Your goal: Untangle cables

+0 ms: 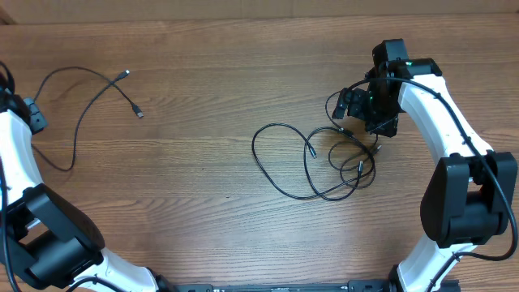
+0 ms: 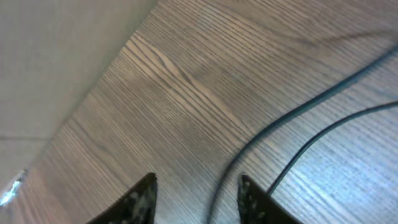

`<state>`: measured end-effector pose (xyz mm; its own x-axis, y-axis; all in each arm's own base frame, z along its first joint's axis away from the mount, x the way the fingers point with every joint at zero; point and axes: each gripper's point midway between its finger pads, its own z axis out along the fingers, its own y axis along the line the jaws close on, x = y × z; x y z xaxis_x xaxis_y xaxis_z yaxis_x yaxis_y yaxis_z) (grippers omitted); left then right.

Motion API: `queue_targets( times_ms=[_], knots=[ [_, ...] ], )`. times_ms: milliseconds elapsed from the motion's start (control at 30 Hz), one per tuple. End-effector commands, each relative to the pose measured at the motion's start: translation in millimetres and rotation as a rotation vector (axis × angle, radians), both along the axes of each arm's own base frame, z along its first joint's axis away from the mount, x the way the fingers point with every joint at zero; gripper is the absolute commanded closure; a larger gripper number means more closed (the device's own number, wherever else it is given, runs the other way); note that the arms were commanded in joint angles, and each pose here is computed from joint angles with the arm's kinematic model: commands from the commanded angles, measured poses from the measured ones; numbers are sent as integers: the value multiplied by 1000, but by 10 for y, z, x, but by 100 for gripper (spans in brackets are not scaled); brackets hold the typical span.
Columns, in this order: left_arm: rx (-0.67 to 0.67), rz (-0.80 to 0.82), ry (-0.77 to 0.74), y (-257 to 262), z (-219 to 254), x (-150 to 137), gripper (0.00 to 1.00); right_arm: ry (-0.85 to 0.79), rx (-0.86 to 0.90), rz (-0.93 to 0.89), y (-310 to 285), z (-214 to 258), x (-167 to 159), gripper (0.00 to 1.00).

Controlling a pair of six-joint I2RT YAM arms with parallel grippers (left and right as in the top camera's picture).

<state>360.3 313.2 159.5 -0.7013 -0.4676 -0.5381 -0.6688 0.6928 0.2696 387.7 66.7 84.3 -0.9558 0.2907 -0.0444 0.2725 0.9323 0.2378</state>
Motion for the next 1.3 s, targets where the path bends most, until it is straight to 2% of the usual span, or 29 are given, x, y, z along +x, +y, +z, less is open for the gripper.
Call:
queue_targets(
  times_ms=[0,133,267,367,433,533,567,600,633,733,867,967,1267],
  knots=[
    [-91,8,-71,-71,-94,102,52,-19,10,9,31,56,26,0],
    [-144,-38,-120,-164,-100,216,44,-19,10,9,31,56,25,0],
    [-198,-83,-162,-269,-102,314,46,-19,10,9,31,56,26,0],
    [-247,-120,-192,-367,-106,381,63,-19,10,9,31,56,26,0],
    [-307,-150,-200,-493,-136,400,69,-19,10,9,31,56,26,0],
    [-345,-104,-193,-534,-203,356,65,-19,10,9,31,56,26,0],
    [-362,-79,-196,-547,-235,341,69,-19,10,9,31,56,25,0],
    [-380,-57,-200,-565,-266,331,80,-19,10,9,31,56,26,0],
    [-394,-41,-204,-581,-287,322,96,-19,10,9,31,56,26,0],
    [-498,-35,-226,-757,-349,331,96,-19,10,9,31,56,26,0],
    [-691,-114,-249,-1173,-376,378,96,-19,10,9,31,56,26,0],
    [-786,-148,-231,-1443,-425,366,96,-19,10,9,31,56,25,0],
    [-918,-232,-13,-2333,-684,172,96,-19,10,9,31,56,26,0]
  ],
)
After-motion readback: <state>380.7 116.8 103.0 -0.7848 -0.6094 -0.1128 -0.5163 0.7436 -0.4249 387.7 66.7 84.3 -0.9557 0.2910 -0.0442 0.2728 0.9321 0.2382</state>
